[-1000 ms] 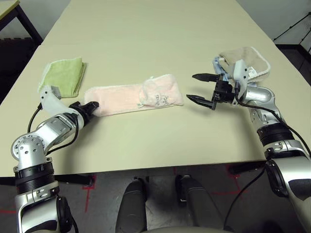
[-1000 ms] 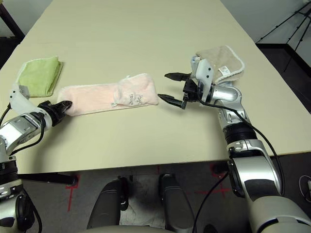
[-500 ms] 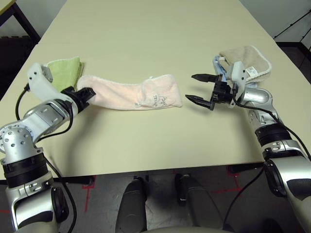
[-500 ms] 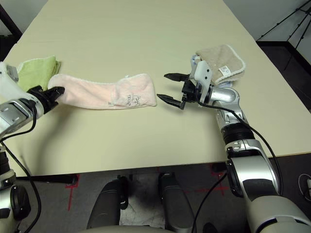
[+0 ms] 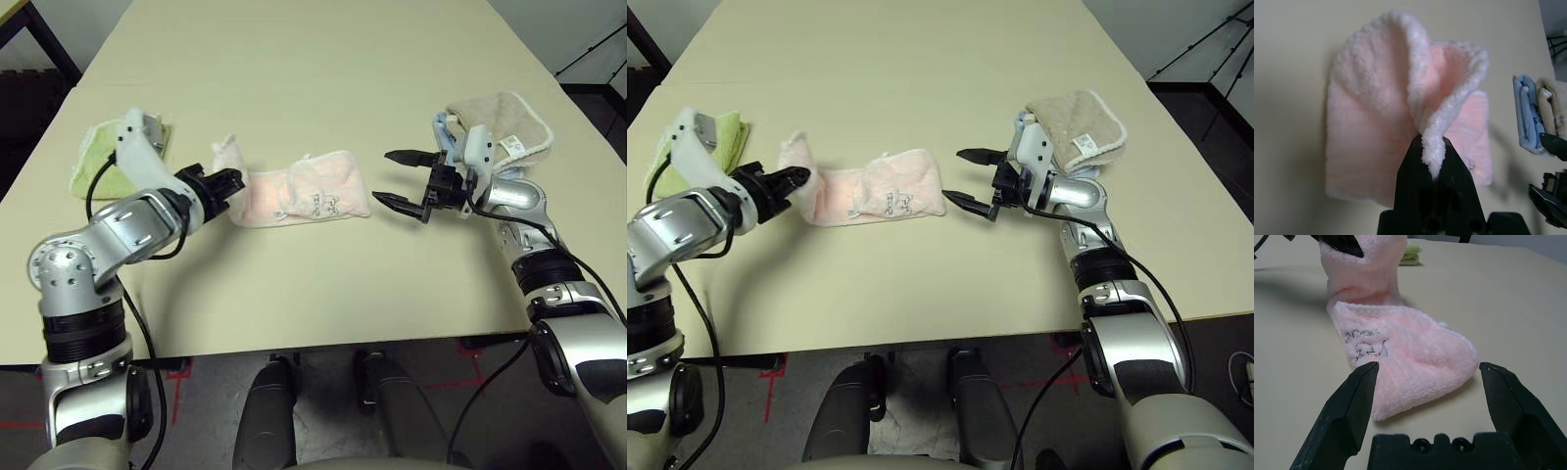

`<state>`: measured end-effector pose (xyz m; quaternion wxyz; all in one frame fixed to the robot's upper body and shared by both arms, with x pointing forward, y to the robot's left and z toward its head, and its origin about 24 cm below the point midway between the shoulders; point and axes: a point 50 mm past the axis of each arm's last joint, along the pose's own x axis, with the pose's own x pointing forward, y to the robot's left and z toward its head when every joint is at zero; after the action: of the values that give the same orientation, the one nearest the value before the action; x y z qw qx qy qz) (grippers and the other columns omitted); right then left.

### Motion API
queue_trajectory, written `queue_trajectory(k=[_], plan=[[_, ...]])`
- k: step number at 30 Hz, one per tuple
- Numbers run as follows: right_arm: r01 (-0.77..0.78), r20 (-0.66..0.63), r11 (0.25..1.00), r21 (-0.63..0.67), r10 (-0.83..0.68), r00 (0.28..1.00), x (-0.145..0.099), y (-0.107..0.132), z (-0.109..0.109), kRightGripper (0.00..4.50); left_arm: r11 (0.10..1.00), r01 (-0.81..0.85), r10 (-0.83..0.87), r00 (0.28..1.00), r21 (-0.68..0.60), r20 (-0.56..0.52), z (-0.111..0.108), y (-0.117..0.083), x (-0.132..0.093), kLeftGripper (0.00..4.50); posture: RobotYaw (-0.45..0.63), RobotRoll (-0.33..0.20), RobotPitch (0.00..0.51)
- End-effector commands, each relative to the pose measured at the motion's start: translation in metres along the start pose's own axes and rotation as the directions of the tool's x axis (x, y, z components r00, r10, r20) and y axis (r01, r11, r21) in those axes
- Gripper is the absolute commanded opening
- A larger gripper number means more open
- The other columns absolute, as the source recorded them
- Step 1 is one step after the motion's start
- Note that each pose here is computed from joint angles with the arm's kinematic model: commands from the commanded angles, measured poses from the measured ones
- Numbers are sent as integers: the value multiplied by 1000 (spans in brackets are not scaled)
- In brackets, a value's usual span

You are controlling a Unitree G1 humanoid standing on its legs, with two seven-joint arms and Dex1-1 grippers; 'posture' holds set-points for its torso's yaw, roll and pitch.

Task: Fold the towel and set it aside.

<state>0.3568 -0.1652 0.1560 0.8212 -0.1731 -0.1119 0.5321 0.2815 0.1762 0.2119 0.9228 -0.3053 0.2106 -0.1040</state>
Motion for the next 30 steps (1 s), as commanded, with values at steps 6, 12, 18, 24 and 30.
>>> queue_trajectory(k=[6, 12, 18, 24, 30], plan=[[8, -4, 1000, 6, -8, 1000, -2, 2, -3, 4500, 998, 58, -58, 998, -1, 14, 8, -31, 7, 16, -31, 0, 207], [13, -6, 1000, 5, -13, 1000, -3, 2, -4, 4500, 994, 106, -106, 994, -4, -14, 4, -50, 9, 16, -43, 0, 209], [19, -6, 1000, 9, -19, 1000, -3, 3, -5, 4500, 991, 131, -132, 990, -26, -53, -4, -63, 12, 16, -48, 0, 211], [28, -7, 1000, 12, -28, 1000, -3, 3, -6, 4500, 988, 148, -150, 985, -38, -84, -10, -72, 15, 16, -51, 0, 214], [37, 4, 999, 20, -37, 999, -2, 4, -6, 4500, 989, 137, -129, 983, 53, -133, -22, -77, 26, 16, -67, 0, 213]])
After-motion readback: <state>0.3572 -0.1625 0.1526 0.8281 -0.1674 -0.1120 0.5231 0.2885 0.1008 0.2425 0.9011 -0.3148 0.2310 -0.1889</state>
